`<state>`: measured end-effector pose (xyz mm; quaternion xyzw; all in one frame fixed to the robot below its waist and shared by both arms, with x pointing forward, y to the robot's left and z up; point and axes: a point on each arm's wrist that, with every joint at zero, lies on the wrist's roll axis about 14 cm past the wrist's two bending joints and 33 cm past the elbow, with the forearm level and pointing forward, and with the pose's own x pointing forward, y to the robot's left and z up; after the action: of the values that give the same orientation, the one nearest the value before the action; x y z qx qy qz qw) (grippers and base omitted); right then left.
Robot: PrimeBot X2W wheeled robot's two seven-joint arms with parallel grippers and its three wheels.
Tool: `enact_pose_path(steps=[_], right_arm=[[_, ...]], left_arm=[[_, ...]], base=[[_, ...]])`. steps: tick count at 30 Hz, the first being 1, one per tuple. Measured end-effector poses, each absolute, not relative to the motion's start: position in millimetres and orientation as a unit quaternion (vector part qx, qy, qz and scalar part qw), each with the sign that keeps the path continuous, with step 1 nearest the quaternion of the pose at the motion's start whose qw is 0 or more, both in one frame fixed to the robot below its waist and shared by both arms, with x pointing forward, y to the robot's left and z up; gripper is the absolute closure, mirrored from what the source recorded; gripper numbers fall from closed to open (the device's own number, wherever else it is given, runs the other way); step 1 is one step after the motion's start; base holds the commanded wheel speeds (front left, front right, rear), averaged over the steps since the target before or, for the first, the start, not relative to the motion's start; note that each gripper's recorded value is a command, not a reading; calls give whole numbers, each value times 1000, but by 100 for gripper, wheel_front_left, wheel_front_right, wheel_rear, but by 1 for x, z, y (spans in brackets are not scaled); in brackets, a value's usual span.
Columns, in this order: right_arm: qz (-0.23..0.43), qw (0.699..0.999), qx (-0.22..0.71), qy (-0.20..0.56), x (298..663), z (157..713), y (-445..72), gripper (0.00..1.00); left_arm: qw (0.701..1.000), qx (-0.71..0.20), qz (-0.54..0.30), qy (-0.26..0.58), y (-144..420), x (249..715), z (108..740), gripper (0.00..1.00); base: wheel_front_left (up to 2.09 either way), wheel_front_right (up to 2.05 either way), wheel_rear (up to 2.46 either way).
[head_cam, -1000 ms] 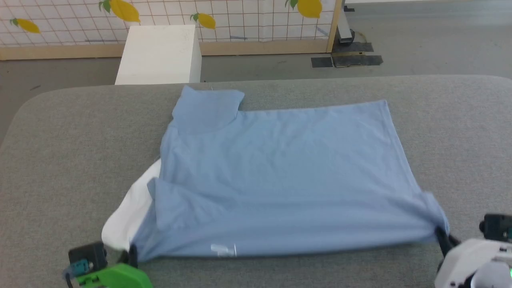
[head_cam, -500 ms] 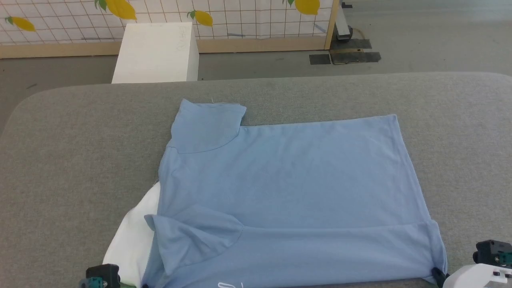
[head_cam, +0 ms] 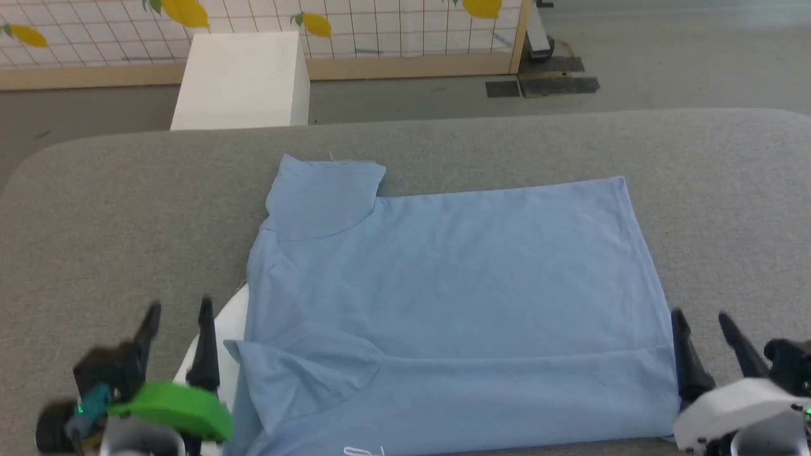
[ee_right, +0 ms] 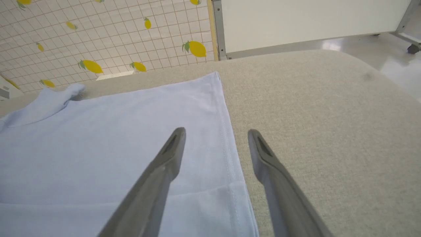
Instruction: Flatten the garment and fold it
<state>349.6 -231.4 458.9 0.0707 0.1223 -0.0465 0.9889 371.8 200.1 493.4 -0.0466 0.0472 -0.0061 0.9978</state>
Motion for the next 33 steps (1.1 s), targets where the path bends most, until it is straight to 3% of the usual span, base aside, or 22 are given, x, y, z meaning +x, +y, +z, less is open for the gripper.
enact_pose_path(steps=[7,12,23,33], right_arm=[[-11,1000,23,15,385,498,-211,0],[16,1000,13,-2,408,500,-199,0],[15,999,17,24,438,469,-200,0],[-9,997,9,70,439,433,-216,0]], left_arm=[[994,2,-102,-31,170,449,544,0],[987,29,-158,-4,151,511,550,0],[959,57,-167,223,155,604,470,0],[892,41,-139,428,150,609,374,0]], base=[[0,0,0],[0,0,0],[0,0,0],[0,0,0]])
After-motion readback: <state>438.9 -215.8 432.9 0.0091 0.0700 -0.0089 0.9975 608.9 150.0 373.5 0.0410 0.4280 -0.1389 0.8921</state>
